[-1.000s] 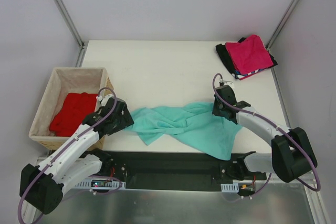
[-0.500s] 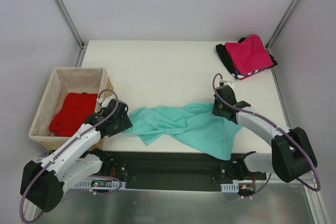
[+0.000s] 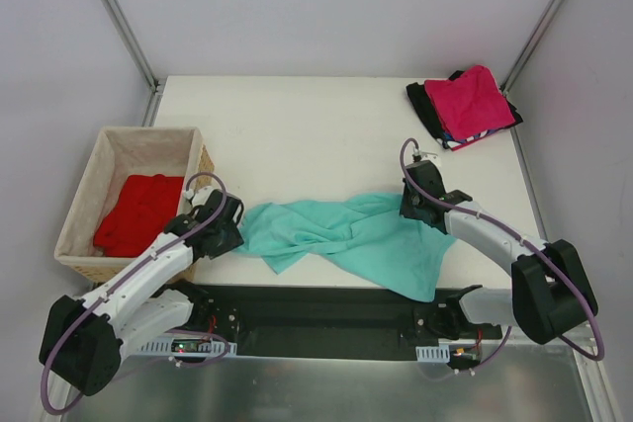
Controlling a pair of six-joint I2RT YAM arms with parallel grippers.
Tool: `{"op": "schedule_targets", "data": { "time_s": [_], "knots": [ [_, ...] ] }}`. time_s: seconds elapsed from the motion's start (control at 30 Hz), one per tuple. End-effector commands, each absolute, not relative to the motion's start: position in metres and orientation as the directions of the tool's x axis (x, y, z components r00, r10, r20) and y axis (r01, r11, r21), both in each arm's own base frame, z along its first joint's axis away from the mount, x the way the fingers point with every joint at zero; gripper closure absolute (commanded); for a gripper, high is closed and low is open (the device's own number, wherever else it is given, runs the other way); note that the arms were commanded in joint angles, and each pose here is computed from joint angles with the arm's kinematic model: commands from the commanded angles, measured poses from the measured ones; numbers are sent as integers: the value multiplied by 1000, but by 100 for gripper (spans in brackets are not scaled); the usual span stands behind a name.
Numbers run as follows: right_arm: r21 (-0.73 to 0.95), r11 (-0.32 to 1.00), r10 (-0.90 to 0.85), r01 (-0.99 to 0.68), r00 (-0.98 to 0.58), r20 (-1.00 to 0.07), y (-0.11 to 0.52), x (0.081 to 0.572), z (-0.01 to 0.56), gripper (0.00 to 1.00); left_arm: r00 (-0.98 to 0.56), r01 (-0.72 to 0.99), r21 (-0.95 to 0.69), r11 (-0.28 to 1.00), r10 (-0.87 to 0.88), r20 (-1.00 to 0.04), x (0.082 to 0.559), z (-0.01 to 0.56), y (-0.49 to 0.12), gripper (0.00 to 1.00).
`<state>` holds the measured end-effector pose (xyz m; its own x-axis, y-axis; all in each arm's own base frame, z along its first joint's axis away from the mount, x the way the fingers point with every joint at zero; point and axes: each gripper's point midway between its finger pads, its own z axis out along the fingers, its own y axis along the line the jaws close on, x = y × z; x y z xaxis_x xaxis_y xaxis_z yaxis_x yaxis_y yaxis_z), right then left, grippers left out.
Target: Fold and stack the t-shirts
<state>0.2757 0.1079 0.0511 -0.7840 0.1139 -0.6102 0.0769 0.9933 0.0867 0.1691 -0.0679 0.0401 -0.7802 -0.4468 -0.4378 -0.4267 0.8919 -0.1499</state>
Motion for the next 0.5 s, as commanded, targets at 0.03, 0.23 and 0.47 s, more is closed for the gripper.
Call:
{"op": "schedule_targets", "data": {
  "time_s": [0.03, 0.23, 0.47],
  "knots": [
    [71, 994, 107, 80, -766, -633, 103, 275, 60, 99, -769, -454, -133, 881, -463, -440, 172, 31, -65, 63],
    [67, 995, 101, 76, -764, -637, 103, 275, 61, 99, -773, -457, -128, 880, -464, -433, 174, 24, -66, 65],
    [65, 995, 101, 76, -759, -643, 101, 275, 65, 99, -789, -454, -107, 884, -455, -413, 175, 12, -68, 65]
  ]
}}
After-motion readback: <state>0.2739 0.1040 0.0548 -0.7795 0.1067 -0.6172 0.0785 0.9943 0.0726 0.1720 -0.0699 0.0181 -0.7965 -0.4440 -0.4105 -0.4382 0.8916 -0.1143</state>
